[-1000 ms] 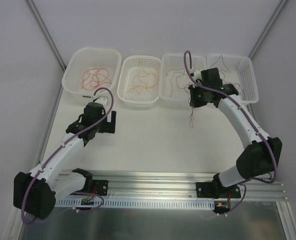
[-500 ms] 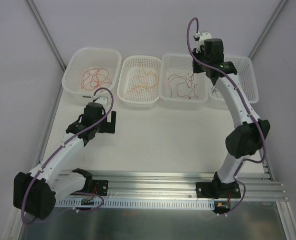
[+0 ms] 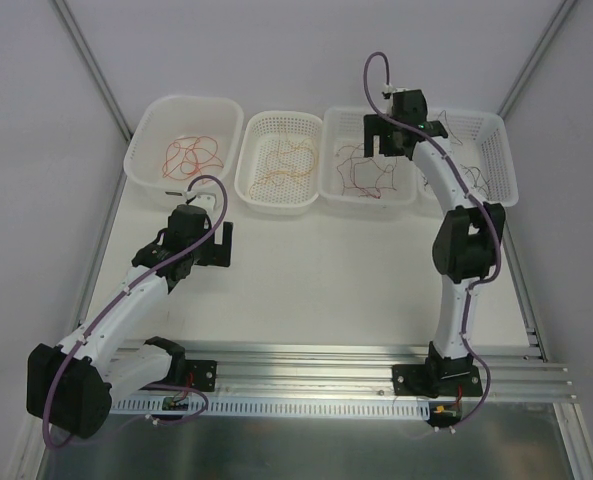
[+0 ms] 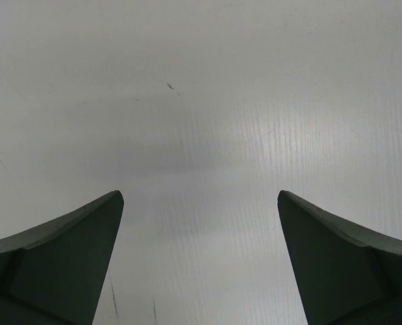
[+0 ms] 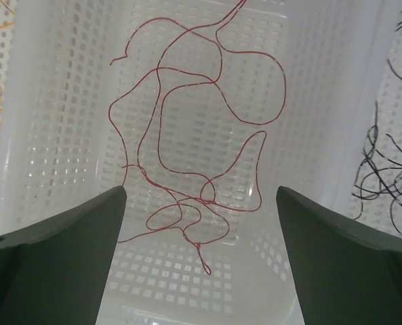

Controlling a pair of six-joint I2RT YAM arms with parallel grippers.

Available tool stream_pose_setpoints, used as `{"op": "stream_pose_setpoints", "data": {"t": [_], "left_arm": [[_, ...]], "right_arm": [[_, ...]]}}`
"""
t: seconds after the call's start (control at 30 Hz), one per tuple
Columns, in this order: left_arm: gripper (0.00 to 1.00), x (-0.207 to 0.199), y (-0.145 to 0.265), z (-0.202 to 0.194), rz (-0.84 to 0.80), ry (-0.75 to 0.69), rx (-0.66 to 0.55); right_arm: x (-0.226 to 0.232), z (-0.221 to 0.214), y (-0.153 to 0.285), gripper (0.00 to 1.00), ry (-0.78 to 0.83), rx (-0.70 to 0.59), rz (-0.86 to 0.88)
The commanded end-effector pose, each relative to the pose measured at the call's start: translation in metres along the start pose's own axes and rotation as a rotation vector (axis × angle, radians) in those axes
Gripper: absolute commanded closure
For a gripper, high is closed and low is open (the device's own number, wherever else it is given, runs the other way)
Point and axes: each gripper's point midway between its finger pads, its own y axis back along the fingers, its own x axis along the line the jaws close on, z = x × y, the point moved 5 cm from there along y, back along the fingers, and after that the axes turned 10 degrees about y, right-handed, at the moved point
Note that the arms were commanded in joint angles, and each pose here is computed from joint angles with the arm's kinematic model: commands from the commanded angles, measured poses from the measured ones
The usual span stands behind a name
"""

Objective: Untangle the cables

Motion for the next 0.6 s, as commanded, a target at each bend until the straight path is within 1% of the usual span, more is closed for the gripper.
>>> {"op": "stream_pose_setpoints", "data": {"t": [0.0, 0.03, 0.07, 0.17, 0.2, 0.27, 0.3, 0.33, 0.4, 0.43, 0.5, 0.53, 0.57], "left_arm": [[0.01, 0.002, 0.003, 0.007, 0.007, 0.001, -0.042], [0.01, 0.002, 0.004, 0.008, 0.008, 0.002, -0.048], [0.01, 0.002, 0.006, 0.009, 0.006, 0.005, -0.055], [0.01, 0.003, 0.011, 0.010, -0.002, 0.017, -0.076], [0.01, 0.002, 0.012, 0.011, -0.011, 0.020, -0.082], [0.01, 0.001, 0.019, 0.013, -0.029, 0.040, -0.111], [0.01, 0.001, 0.022, 0.014, -0.034, 0.049, -0.122], [0.01, 0.001, 0.026, 0.015, -0.042, 0.056, -0.136], [0.01, 0.001, 0.043, 0.023, -0.058, 0.086, -0.194], [0.01, 0.002, 0.050, 0.026, -0.061, 0.115, -0.212], [0.01, 0.005, 0.073, 0.030, -0.078, 0.154, -0.270], [0.01, 0.006, 0.082, 0.031, -0.081, 0.180, -0.290], [0.01, 0.011, 0.098, 0.031, -0.084, 0.199, -0.334]], "right_arm": [[-0.024, 0.052, 0.091, 0.03, -0.069, -0.191, -0.045], [-0.028, 0.047, 0.100, 0.03, -0.073, -0.173, -0.059], [-0.033, 0.052, 0.126, 0.03, -0.079, -0.207, -0.080], [-0.046, 0.041, 0.160, 0.03, -0.095, -0.202, -0.129], [-0.053, 0.039, 0.188, 0.03, -0.107, -0.221, -0.153], [-0.060, 0.029, 0.216, 0.03, -0.123, -0.225, -0.191], [-0.068, 0.027, 0.252, 0.03, -0.138, -0.275, -0.233], [-0.069, 0.016, 0.264, 0.03, -0.135, -0.256, -0.246], [-0.074, 0.002, 0.298, 0.03, -0.130, -0.275, -0.309], [-0.076, -0.005, 0.333, 0.03, -0.136, -0.337, -0.339], [-0.080, -0.026, 0.361, 0.03, -0.139, -0.363, -0.404], [-0.079, -0.039, 0.399, 0.03, -0.156, -0.445, -0.433], [-0.079, -0.052, 0.408, 0.03, -0.161, -0.456, -0.454]]}}
